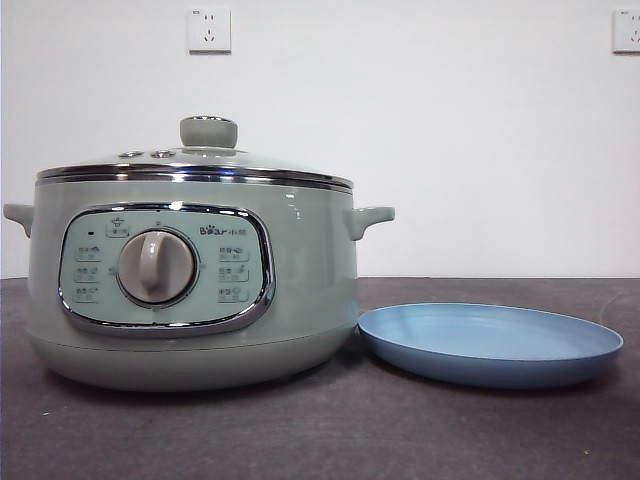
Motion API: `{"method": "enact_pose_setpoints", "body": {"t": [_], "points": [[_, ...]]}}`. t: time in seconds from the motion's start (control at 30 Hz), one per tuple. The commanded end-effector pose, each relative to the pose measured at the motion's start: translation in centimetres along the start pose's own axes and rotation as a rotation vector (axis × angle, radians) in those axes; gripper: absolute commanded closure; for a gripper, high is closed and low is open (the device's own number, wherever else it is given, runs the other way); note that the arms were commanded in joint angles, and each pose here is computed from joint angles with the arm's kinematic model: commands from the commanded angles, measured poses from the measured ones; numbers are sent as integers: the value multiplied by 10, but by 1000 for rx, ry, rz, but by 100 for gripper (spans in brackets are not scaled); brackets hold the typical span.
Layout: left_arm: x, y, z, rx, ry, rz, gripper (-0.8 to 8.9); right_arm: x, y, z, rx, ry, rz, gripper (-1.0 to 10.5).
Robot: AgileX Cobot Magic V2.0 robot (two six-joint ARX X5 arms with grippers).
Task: Take the pumpkin out from the steamer,put the pumpkin in the blue plate,close the lid
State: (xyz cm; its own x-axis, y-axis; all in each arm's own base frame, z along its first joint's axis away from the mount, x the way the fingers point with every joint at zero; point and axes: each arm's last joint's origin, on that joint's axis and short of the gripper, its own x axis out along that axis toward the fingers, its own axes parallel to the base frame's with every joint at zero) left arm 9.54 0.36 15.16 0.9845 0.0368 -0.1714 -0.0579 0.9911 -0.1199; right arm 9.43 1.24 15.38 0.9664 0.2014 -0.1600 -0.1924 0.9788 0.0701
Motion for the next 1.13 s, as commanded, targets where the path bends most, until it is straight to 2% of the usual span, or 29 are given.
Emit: {"method": "enact_pose_setpoints", "body": {"t": [0.03,0.1,0.2,0.33,0.47,0.73,0.93,1.13], "points": [[1,-2,-5,-186,28,-92,817,1,0,-4,281,5,0,946],[1,-5,-4,-262,48,-179,817,1,0,-4,419,5,-1,946],[0,-7,-3,-274,60,-260,817,1,0,-4,484,3,-5,946],[0,-8,-2,-273,55,-298,818,1,0,-4,483,6,2,946],[-3,-10,6,-272,46,-318,821,0,2,1,483,10,55,951],[-24,-14,48,-260,-21,-295,822,-12,5,38,478,-8,58,957],[-30,-17,73,-253,0,-275,821,-15,7,75,411,-7,57,956],[-19,-21,102,-161,60,-289,822,-10,9,112,316,40,47,954]]}}
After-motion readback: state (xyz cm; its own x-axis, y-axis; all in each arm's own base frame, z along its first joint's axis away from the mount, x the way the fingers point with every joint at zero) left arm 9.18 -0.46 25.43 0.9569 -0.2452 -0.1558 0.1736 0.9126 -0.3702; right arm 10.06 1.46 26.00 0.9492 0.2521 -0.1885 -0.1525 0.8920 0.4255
